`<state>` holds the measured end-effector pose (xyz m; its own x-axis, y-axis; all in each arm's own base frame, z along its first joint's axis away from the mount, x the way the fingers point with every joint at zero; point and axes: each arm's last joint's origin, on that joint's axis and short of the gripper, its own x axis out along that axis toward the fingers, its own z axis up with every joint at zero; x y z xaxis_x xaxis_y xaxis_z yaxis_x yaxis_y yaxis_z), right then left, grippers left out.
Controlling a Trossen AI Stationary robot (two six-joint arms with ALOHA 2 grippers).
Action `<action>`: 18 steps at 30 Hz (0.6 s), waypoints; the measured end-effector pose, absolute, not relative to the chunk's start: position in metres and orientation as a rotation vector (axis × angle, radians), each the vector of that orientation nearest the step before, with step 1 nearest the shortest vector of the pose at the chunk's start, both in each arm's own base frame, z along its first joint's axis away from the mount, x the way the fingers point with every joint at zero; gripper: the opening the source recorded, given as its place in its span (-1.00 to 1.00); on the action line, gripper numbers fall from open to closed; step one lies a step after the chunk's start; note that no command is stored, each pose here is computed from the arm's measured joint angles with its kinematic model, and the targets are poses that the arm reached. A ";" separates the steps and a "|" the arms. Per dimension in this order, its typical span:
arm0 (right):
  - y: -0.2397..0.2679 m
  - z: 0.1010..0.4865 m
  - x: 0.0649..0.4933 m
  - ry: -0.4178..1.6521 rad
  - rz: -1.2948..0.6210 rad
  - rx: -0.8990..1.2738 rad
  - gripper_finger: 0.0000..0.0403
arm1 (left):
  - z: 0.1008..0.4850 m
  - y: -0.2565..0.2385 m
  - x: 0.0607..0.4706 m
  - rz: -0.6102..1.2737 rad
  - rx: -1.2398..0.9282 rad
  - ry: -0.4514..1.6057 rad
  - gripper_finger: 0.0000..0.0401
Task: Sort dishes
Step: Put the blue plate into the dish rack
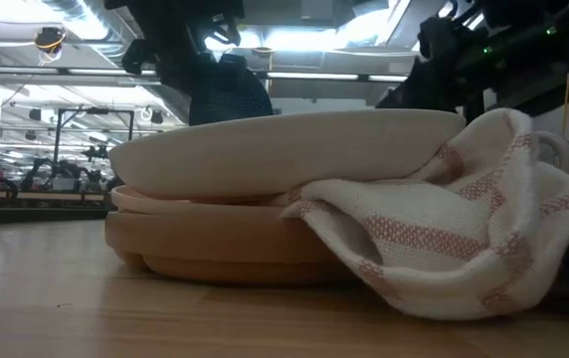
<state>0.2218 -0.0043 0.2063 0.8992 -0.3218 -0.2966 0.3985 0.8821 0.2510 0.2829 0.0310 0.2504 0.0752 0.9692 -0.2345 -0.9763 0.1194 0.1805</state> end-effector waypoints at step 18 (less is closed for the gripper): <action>0.000 0.208 0.223 0.273 -0.216 0.328 -0.77 | 0.249 0.035 0.282 1.453 -0.021 0.383 -1.00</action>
